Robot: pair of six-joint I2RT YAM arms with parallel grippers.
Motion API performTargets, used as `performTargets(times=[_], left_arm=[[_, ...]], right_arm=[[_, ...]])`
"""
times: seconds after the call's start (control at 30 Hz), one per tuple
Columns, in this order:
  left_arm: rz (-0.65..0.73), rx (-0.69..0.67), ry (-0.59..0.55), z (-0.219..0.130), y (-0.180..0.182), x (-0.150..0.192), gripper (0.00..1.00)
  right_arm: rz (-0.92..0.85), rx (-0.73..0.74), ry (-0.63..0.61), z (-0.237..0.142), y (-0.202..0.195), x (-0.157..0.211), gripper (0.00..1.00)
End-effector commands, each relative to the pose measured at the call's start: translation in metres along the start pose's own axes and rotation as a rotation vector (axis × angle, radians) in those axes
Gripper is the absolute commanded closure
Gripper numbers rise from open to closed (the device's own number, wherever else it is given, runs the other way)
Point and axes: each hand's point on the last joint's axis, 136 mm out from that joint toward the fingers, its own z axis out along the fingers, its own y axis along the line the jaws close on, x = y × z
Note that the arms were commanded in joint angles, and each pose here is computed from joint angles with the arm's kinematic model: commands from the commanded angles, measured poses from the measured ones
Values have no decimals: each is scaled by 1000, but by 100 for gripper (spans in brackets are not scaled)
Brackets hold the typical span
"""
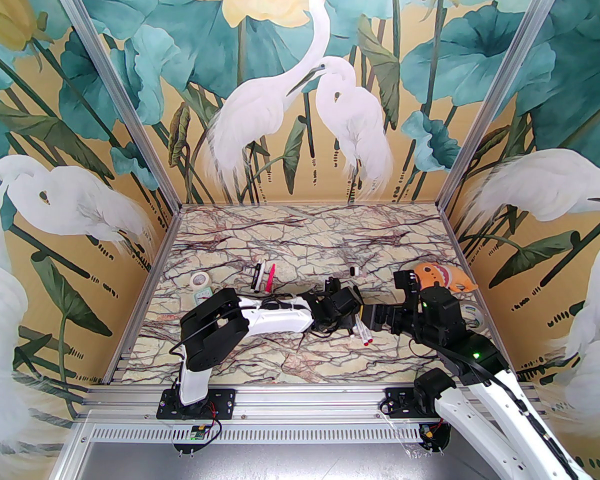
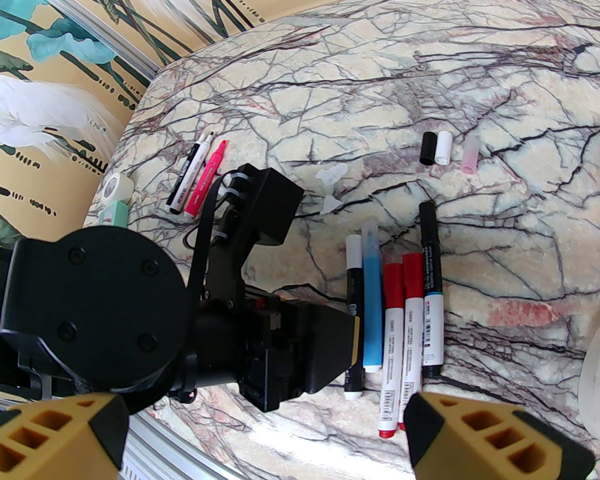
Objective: Open the pen caps
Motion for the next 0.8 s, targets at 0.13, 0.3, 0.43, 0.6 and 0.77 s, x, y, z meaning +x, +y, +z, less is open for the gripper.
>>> performTargets(times=[0.13,0.3,0.43,0.6,0.77], left_arm=[[7,-2,44,16,2,1,55],[-10,-14,80,22,14,1,55],[-7,-68,84,16,33,1,60],[-10,-146,122,8,64,1,64],[74,-273,136,-14,97,-10,69]], right_arm=[[-1,-50,-6,-2,11,-3,1],[0,-50,-2,-1,10,-2,1],[0,-55,0,-1,11,-2,1],[0,-49,7,1,10,-1,1],[0,-51,14,3,10,-1,1]])
